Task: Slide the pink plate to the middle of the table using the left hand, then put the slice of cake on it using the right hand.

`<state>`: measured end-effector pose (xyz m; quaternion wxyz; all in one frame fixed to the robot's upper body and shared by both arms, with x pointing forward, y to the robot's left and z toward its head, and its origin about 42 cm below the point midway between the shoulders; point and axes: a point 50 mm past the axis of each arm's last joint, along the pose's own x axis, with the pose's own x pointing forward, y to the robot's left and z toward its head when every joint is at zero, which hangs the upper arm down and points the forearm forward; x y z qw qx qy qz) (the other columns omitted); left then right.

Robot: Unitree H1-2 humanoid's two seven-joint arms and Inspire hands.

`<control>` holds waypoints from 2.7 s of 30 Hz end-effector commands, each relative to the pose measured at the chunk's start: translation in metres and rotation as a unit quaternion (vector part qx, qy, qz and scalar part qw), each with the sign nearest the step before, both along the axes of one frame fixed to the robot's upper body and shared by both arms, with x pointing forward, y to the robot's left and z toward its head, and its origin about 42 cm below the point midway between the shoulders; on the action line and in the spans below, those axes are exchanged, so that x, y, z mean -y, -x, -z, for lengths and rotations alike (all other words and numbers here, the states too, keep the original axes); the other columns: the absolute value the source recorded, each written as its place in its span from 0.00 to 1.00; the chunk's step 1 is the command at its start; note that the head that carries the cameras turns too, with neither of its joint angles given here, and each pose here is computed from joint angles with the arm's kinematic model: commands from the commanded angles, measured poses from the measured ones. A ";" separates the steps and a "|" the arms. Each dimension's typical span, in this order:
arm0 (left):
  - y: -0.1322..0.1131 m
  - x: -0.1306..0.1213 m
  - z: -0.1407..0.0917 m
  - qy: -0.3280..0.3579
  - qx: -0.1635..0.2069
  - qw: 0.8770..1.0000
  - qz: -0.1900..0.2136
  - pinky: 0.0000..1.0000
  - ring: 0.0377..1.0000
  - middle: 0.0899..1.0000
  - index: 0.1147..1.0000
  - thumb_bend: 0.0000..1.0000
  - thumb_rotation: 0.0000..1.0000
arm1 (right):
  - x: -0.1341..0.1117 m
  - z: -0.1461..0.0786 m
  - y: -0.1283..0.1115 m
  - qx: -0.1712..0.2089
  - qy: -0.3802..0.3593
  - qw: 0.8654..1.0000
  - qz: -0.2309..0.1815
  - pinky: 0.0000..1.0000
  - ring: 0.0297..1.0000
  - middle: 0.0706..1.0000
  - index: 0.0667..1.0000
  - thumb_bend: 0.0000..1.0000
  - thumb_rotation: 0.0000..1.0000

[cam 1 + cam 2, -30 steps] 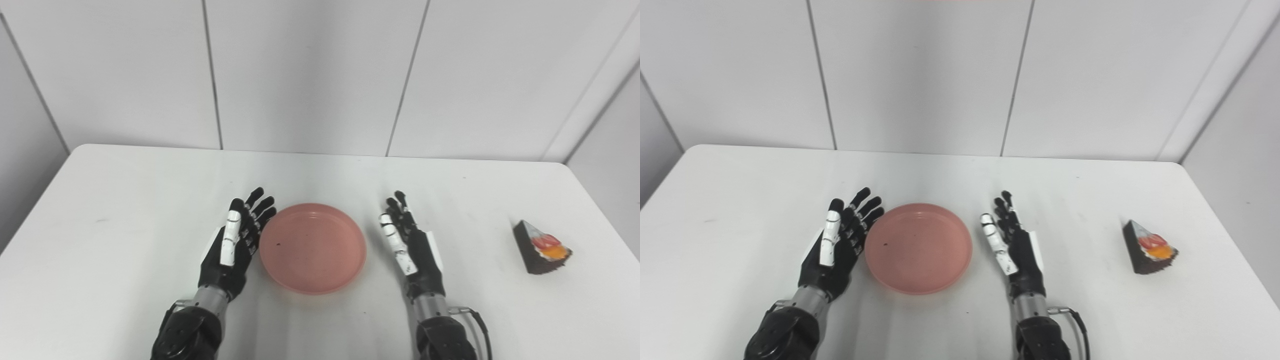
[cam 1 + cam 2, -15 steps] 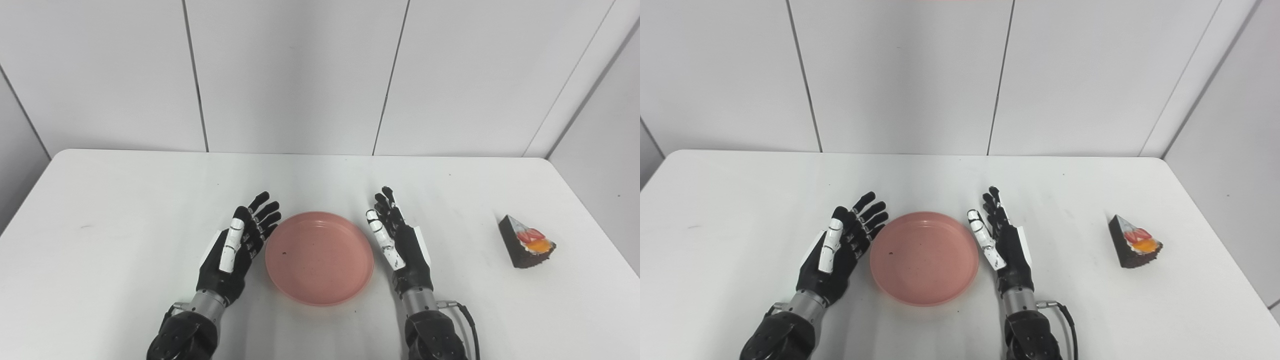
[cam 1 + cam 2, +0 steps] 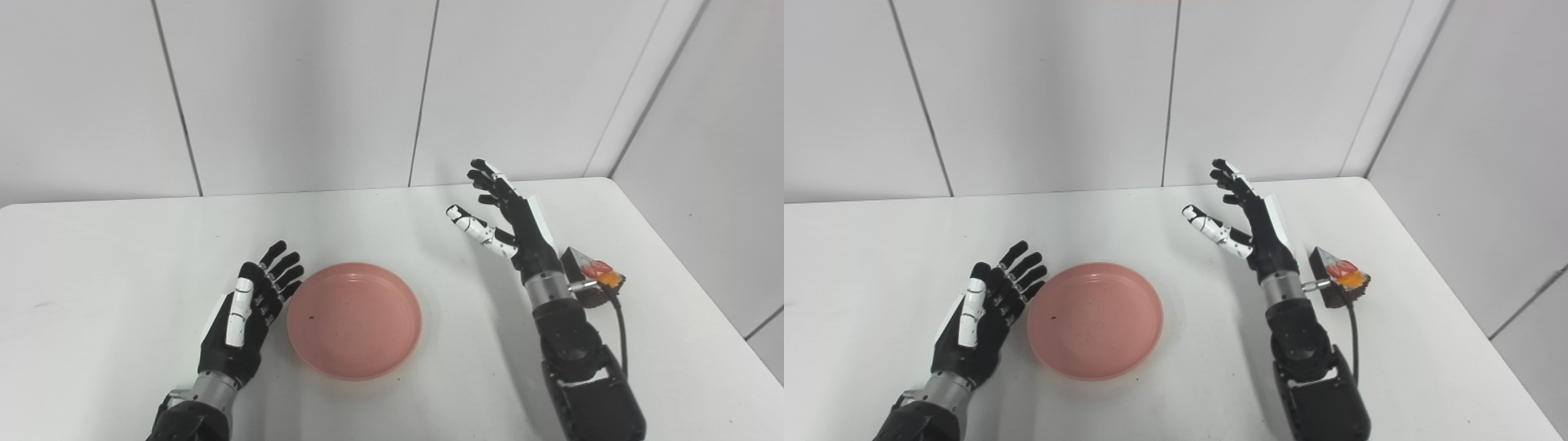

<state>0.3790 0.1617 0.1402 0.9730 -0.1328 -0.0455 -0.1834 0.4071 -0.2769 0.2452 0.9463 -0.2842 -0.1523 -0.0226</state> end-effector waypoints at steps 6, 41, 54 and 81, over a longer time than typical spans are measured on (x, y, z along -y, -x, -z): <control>0.004 -0.017 0.013 -0.025 -0.022 0.999 -0.015 0.88 0.90 0.89 0.89 0.72 0.95 | 0.031 -0.058 0.007 -0.006 0.103 0.993 0.062 0.73 0.82 0.83 0.84 0.67 0.36; -0.005 -0.045 0.024 -0.014 -0.019 1.000 -0.016 0.82 0.85 0.85 0.83 0.70 0.85 | 0.081 -0.069 0.010 -0.188 0.290 0.907 0.240 0.83 0.83 0.85 0.86 0.82 0.37; -0.004 -0.044 0.024 -0.014 -0.020 1.000 -0.016 0.83 0.85 0.84 0.83 0.70 0.85 | 0.107 -0.066 0.012 -0.240 0.261 0.903 0.245 0.47 0.55 0.61 0.88 0.82 0.31; -0.003 -0.045 0.024 -0.014 -0.027 0.999 -0.012 0.84 0.85 0.84 0.82 0.71 0.84 | 0.116 -0.045 -0.004 -0.350 0.287 0.871 0.190 0.77 0.85 0.86 0.86 0.86 0.21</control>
